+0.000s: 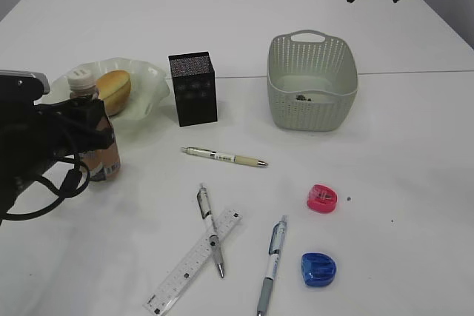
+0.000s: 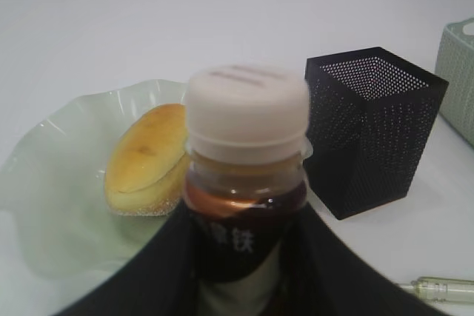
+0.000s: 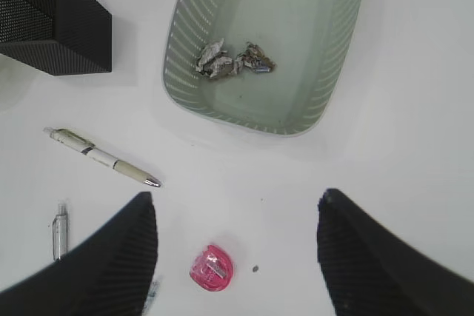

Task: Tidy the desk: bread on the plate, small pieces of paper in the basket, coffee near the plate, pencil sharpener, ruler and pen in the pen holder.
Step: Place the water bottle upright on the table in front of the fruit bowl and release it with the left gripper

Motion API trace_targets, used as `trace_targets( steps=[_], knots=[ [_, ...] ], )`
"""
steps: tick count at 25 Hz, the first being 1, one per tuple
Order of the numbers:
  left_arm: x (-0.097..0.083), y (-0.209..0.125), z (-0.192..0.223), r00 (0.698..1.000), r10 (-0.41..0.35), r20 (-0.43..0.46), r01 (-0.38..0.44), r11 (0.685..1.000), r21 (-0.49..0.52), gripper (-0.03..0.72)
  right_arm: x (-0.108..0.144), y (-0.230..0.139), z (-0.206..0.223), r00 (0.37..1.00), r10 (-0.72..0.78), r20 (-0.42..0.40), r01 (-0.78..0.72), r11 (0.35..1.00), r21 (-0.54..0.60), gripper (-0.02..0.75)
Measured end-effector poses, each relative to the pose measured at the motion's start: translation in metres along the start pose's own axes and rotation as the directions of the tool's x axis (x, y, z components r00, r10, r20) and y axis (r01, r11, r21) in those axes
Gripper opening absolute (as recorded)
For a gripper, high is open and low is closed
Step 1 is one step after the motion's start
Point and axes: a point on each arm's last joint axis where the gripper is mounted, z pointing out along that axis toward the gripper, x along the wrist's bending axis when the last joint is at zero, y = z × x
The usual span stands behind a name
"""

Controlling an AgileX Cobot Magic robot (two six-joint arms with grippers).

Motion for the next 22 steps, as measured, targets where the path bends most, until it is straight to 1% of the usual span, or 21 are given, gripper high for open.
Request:
trace_targets(
  steps=[4,8,22],
  knots=[
    [0.0,-0.005,0.012,1.0,0.0,-0.003,0.0,1.0,0.005,0.227,-0.001,0.0,0.0,1.0,-0.004,0.006,0.004,1.0,0.0,0.496],
    [0.003,-0.011,0.017,1.0,0.001,-0.014,-0.001,1.0,0.0,0.227,-0.001,0.0,0.0,1.0,-0.005,0.011,0.005,1.0,-0.001,0.496],
    [0.005,-0.013,0.018,1.0,0.002,-0.019,-0.002,1.0,-0.011,0.228,-0.001,0.0,0.0,1.0,-0.007,0.015,0.007,1.0,-0.001,0.496]
  ],
)
